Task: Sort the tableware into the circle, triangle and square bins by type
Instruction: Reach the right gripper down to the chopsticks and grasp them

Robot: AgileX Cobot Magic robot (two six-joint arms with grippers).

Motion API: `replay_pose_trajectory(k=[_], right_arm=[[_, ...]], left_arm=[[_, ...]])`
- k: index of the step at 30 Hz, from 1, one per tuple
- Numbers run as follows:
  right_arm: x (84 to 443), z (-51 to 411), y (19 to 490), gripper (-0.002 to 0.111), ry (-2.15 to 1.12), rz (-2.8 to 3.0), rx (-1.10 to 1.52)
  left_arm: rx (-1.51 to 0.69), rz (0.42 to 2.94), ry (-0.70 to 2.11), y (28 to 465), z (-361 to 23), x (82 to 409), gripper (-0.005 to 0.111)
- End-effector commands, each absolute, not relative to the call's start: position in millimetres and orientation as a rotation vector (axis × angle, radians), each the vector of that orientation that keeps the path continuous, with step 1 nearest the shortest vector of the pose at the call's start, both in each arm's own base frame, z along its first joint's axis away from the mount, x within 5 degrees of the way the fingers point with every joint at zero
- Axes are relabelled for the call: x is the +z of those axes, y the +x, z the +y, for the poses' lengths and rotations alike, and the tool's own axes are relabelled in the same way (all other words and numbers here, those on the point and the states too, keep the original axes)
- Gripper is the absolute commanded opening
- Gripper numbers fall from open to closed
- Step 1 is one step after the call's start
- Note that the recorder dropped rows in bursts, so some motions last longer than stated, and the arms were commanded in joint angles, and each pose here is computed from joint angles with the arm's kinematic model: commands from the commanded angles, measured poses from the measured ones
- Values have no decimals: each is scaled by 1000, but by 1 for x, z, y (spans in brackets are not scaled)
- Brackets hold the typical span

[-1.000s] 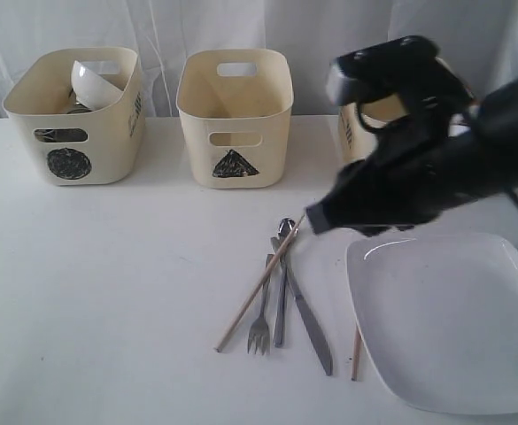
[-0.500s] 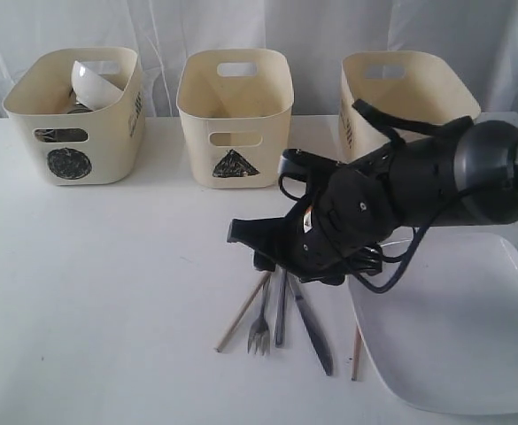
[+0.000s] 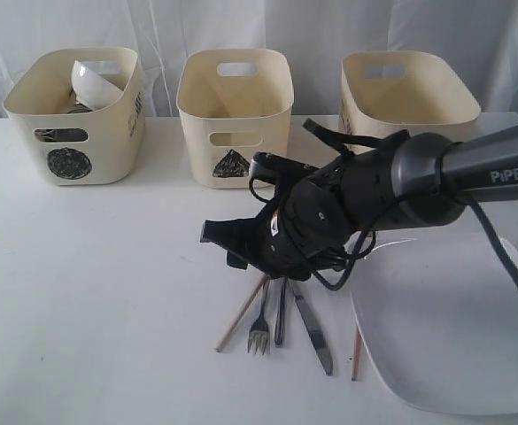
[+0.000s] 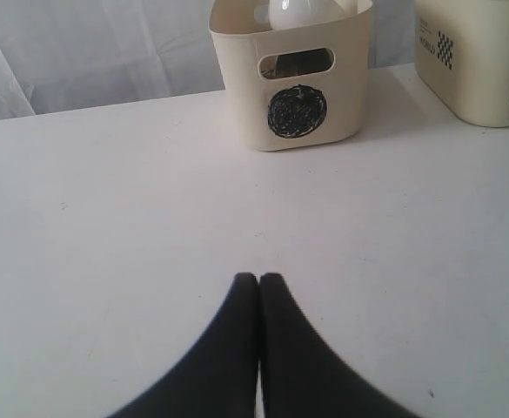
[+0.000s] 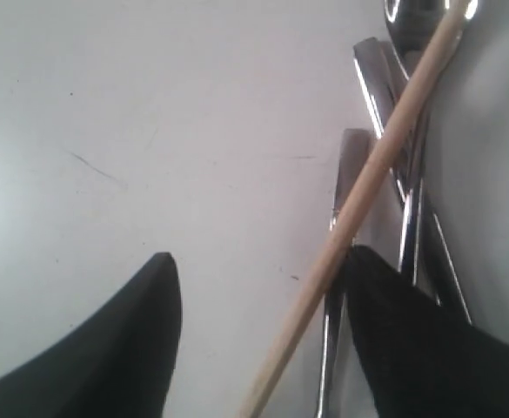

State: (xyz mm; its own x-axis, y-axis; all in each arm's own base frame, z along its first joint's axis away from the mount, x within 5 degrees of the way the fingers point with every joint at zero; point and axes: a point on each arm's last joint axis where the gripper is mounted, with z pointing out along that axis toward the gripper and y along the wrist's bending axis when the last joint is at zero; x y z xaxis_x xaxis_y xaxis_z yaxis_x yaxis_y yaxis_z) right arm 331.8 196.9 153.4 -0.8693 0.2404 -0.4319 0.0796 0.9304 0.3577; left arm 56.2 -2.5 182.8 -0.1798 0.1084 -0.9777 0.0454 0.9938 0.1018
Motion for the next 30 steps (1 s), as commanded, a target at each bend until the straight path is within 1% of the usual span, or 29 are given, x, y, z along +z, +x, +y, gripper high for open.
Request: replay_pose_trajectory(k=[1, 8, 19, 21, 23, 25, 28, 30], right_arm=[[149, 202, 333, 51, 210, 2621, 440], [143, 201, 332, 51, 213, 2650, 417], [120, 201, 331, 50, 217, 2713, 370], [119, 201, 331, 43, 218, 2718, 365], [119, 201, 331, 32, 218, 2720, 363], [119, 201, 330, 18, 210, 2723, 357], [118, 200, 329, 0, 152, 2741, 329], [117, 199, 328, 0, 124, 2753, 303]], left_arm=[[58, 1750, 110, 56, -2, 182, 0], [58, 1750, 110, 56, -2, 182, 0], [58, 1750, 110, 56, -2, 182, 0], [58, 1750, 110, 56, -2, 182, 0], [58, 1750, 110, 56, -2, 182, 0], [58, 1750, 110, 56, -2, 182, 0], [58, 1750, 110, 56, -2, 182, 0], [58, 1750, 110, 56, -2, 182, 0]])
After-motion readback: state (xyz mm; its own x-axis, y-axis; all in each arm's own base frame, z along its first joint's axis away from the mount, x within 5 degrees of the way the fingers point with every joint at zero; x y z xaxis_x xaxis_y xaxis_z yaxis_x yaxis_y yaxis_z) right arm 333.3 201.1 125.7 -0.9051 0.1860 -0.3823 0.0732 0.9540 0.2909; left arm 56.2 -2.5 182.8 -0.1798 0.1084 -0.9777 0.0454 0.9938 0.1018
